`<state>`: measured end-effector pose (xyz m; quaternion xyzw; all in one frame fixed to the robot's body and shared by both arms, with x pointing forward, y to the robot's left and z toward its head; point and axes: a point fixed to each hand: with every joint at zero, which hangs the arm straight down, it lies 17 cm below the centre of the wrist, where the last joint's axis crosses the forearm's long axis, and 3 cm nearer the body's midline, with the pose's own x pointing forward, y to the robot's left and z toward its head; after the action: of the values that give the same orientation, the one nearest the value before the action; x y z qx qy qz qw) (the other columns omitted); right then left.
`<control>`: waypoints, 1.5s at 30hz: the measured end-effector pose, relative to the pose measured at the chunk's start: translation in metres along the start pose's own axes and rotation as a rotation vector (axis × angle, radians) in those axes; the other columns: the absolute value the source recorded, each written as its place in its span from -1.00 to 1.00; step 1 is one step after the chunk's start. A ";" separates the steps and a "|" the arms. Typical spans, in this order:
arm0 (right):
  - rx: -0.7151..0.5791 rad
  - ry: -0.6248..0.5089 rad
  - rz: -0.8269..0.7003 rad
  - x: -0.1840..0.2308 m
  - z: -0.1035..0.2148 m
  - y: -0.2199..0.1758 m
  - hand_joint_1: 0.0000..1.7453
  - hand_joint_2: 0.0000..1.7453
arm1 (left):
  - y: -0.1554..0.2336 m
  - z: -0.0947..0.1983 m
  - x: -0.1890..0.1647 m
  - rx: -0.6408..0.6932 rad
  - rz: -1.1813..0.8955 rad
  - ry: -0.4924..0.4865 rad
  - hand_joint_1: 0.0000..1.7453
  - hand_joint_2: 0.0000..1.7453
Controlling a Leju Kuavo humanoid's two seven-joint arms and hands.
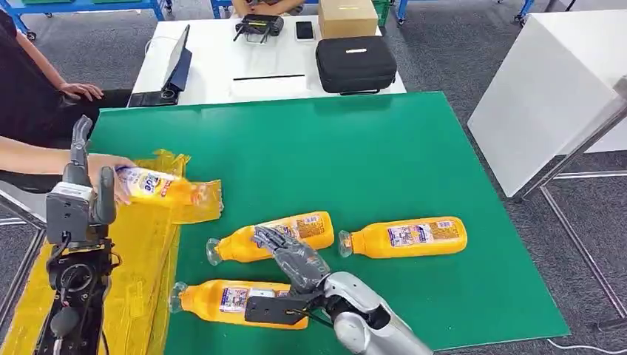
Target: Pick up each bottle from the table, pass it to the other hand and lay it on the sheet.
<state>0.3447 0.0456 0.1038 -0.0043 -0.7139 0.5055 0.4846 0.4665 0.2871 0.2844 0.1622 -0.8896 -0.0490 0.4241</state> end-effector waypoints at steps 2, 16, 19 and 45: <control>0.007 -0.002 0.004 0.001 -0.001 0.002 -1.00 1.00 | -0.001 0.000 0.000 -0.002 0.002 -0.001 -1.00 -1.00; 0.072 -0.025 0.010 0.009 -0.003 0.019 -1.00 1.00 | -0.002 -0.006 -0.001 0.007 0.018 0.005 -1.00 -1.00; 0.072 -0.042 0.006 0.014 -0.004 0.019 -1.00 1.00 | -0.003 -0.009 -0.005 0.007 0.019 0.012 -1.00 -1.00; 0.385 0.067 0.161 -0.016 0.033 0.096 -1.00 1.00 | -0.015 -0.012 -0.018 -0.008 0.054 0.049 -1.00 -1.00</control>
<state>0.2844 0.0607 0.0225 0.0145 -0.5850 0.6693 0.4578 0.4898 0.2790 0.2755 0.1378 -0.8828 -0.0371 0.4476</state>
